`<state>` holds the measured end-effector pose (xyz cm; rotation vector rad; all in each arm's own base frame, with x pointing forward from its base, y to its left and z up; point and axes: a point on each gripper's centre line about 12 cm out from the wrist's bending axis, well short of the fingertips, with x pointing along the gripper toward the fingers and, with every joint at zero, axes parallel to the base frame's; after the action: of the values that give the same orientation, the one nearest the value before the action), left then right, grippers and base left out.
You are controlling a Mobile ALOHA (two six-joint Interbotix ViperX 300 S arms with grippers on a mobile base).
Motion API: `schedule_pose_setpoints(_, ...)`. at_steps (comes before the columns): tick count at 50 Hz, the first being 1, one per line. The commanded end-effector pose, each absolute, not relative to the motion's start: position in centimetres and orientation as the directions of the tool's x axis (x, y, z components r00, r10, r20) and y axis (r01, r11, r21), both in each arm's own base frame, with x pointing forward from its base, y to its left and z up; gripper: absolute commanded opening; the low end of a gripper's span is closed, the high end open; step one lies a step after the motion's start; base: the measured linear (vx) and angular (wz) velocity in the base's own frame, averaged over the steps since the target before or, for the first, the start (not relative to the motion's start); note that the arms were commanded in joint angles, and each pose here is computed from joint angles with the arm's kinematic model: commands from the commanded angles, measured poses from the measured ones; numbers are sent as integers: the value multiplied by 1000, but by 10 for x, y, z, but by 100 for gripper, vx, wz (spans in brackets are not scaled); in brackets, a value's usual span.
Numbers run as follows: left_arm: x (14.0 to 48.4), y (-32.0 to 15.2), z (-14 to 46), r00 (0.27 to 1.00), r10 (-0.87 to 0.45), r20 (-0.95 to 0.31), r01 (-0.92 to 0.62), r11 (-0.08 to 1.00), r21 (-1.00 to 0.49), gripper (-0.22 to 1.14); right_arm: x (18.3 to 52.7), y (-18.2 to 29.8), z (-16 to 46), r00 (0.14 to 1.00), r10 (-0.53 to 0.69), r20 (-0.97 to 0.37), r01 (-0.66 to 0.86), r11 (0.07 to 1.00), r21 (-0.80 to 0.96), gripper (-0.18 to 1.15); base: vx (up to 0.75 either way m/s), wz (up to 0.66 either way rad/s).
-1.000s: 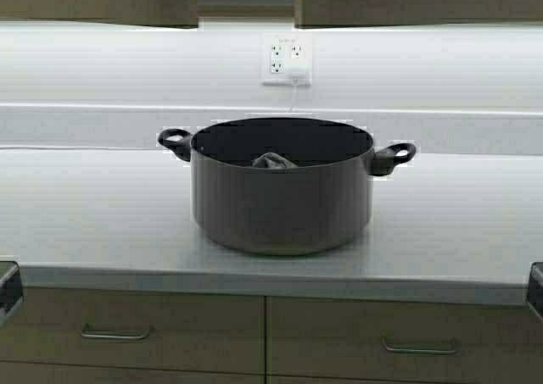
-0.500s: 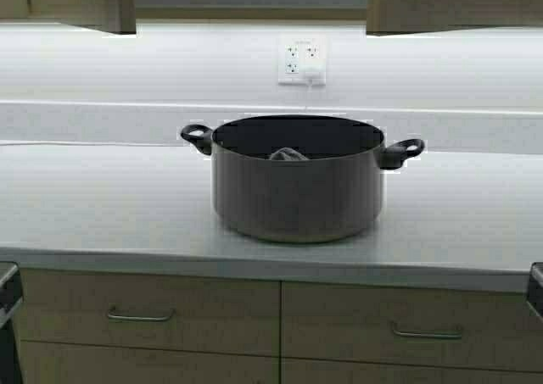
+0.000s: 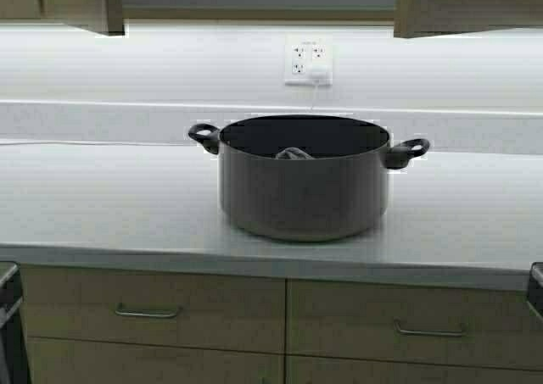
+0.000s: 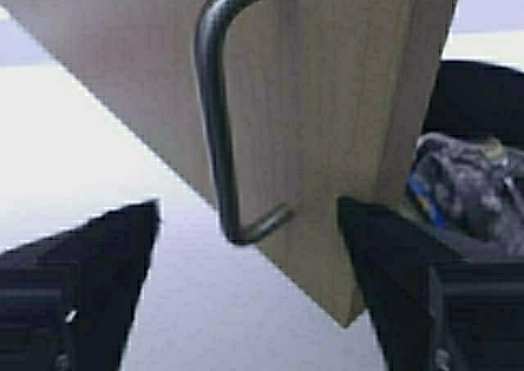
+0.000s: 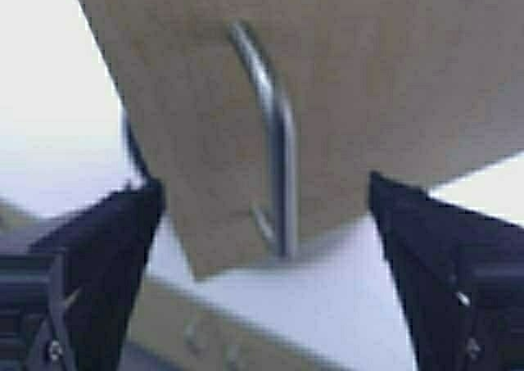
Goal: Open the cabinet, put the pot inside, then close it
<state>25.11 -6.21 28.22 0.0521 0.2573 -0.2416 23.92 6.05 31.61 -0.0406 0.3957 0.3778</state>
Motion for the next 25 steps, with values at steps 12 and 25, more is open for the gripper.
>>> schedule_pose_setpoints(12, 233, -85, 285, 892, -332, -306, 357, 934, 28, 95, 218, 67, 332, 791, 400, -464, -424, 904, 57, 102, 0, -1)
schedule_pose_setpoints(25, 214, -159, 286, 761, -568, -315, 603, 797, 18, -8, 203, 137, 344, 657, 626, -420, -660, 747, 80, 48, -1, -2)
